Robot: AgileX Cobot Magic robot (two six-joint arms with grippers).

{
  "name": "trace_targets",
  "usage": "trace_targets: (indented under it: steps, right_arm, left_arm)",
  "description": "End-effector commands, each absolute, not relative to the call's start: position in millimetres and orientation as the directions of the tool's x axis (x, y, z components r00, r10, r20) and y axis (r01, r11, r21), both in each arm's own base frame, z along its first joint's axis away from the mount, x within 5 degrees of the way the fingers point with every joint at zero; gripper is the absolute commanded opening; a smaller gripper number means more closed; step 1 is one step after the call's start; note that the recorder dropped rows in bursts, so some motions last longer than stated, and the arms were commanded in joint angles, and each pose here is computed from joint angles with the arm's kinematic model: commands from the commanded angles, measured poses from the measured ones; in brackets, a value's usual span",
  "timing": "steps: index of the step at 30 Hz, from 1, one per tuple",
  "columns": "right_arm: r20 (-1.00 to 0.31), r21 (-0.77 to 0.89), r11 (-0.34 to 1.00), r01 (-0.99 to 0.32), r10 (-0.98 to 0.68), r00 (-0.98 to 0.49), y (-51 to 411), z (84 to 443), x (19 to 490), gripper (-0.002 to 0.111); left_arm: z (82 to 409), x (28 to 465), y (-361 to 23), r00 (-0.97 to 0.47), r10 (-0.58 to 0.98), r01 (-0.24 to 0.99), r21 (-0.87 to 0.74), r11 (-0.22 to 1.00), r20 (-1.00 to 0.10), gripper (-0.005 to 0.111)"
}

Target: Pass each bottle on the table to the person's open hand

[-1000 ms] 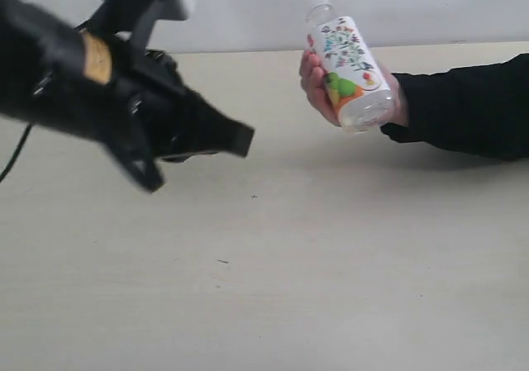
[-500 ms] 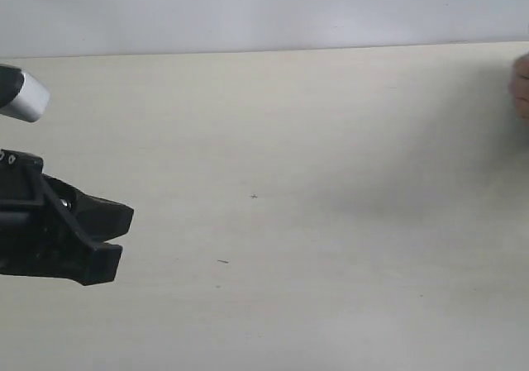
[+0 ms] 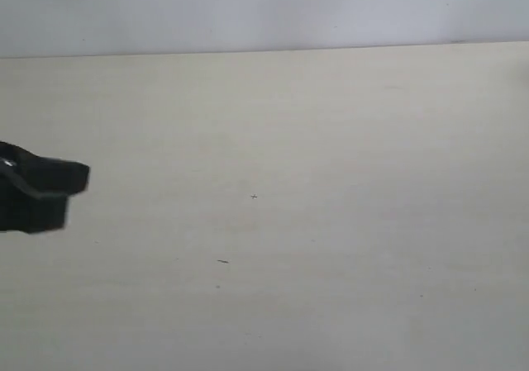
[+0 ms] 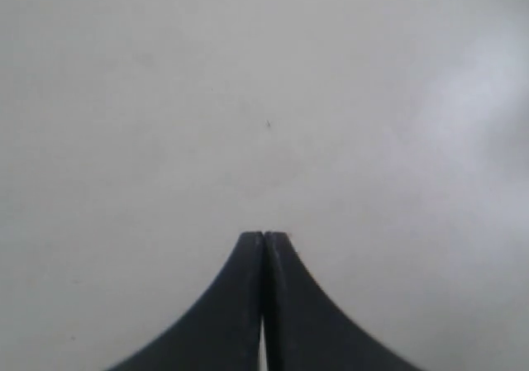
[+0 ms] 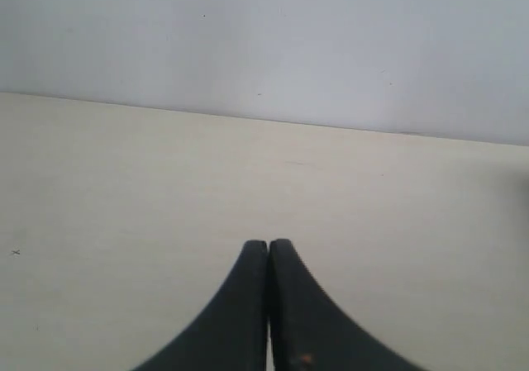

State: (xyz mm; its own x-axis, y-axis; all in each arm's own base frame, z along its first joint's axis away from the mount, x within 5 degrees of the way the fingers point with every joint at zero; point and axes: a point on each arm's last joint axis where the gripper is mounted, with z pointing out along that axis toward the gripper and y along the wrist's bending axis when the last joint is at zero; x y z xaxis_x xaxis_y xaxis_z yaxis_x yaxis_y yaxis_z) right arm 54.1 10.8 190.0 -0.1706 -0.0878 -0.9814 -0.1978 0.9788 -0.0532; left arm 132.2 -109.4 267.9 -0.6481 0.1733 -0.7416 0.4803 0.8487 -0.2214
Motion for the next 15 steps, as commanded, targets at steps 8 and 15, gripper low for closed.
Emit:
trace_targets:
  steps: [8, 15]
  right_arm:
    - [-0.982, -0.053, 0.979, -0.195, -0.086, -0.166, 11, 189, 54, 0.000]
    - [-0.982, -0.053, 0.979, -0.195, -0.086, -0.166, 11, 189, 54, 0.000]
  left_arm:
    - [289, 62, -18, -0.177, -0.140, 0.261, -0.184, 0.948, -0.974, 0.000]
    - [262, 39, -7, -0.031, -0.117, 0.216, -0.121, 0.969, -0.993, 0.000]
